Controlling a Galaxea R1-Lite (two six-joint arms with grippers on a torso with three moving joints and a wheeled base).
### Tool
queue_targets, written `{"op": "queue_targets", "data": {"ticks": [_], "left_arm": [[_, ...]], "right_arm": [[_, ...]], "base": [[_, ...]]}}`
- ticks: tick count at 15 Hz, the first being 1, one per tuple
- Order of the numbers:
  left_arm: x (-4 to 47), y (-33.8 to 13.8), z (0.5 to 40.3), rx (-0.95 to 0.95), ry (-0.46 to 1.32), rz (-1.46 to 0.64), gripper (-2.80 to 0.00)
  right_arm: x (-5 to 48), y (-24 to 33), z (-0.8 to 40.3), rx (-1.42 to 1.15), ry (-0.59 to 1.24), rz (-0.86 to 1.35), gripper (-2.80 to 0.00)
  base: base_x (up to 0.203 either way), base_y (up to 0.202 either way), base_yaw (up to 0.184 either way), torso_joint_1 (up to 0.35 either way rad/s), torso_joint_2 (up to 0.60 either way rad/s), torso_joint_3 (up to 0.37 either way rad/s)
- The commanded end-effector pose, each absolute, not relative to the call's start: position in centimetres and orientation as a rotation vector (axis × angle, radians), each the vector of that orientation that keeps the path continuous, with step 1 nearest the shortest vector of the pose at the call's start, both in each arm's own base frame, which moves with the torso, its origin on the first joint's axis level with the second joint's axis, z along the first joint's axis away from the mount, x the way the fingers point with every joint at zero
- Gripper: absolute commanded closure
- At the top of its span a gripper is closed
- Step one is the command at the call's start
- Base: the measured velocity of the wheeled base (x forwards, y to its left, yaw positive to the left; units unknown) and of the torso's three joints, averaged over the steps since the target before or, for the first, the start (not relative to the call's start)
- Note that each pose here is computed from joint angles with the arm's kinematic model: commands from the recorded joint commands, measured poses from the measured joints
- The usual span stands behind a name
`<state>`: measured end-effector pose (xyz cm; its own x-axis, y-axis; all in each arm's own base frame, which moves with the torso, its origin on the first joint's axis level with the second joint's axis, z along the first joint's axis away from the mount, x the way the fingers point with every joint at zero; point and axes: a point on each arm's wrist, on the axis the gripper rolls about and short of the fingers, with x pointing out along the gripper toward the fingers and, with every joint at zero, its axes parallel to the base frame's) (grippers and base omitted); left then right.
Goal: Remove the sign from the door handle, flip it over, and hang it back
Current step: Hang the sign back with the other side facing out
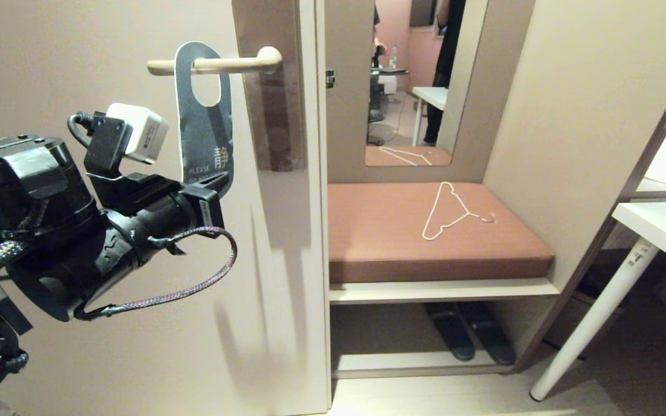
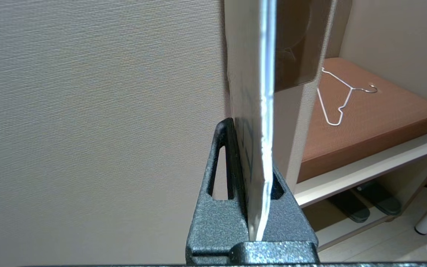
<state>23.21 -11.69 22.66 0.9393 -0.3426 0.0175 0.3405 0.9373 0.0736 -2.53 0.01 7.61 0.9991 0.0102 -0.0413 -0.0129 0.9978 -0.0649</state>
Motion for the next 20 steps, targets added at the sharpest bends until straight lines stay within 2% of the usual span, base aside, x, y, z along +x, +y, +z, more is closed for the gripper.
{"op": "queue_targets", "data": {"ticks": [1, 8, 20], "left_arm": [[23.5, -12.2, 22.2, 0.075, -0.016, -0.358, 0.00], [25.3, -14.7, 21.8, 0.061, -0.052, -0.344, 0.00], [25.9, -16.0, 22.3, 0.048, -0.071, -0.344, 0.00]], "right_arm": [[-2.5, 0.0, 7.6, -0.066, 0.043, 0.012, 0.00], [-2.5, 0.0, 7.6, -0.066, 0.043, 0.012, 0.00], [-2.5, 0.0, 7.6, -0.066, 0.043, 0.013, 0.00]], "base": [[0.000, 0.000, 0.000, 0.000, 0.00, 0.000], [0.000, 0.000, 0.000, 0.000, 0.00, 0.000], [0.000, 0.000, 0.000, 0.000, 0.00, 0.000]]}}
